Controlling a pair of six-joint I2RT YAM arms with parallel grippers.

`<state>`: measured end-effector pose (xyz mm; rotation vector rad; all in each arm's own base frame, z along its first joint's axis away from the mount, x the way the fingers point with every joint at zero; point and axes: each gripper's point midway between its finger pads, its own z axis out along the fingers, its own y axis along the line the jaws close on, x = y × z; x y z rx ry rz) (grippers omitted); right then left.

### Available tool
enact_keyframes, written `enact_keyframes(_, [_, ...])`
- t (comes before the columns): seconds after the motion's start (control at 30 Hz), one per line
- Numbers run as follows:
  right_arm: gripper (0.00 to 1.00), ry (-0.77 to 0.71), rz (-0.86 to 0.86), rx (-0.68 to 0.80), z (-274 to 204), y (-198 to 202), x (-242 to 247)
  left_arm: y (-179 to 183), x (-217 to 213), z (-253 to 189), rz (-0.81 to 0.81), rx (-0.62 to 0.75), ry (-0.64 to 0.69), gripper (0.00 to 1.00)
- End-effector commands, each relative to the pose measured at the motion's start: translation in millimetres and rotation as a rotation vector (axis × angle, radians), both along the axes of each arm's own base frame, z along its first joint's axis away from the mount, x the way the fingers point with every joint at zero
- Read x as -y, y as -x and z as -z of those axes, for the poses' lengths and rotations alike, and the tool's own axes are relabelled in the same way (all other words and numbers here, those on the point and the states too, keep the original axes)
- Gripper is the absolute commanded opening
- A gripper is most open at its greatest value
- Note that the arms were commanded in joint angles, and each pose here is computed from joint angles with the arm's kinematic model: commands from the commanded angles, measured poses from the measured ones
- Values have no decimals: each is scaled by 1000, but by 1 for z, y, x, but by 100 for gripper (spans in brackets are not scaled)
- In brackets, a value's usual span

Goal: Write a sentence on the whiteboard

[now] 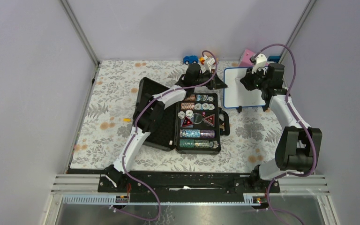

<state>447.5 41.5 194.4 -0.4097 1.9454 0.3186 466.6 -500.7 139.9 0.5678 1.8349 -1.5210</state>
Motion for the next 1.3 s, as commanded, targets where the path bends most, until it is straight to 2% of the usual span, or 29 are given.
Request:
enact_keyframes(0.0, [0,10,21,39,-13,-8,8,3,2,-7,14,14,16,0])
enact_keyframes(0.7, [0,32,8,-26,16,14,13,4,3,-8,14,13,17,0])
enact_keyframes(1.27, [0,34,60,56,-21,-10,22,4,2,-7,15,11,15,0])
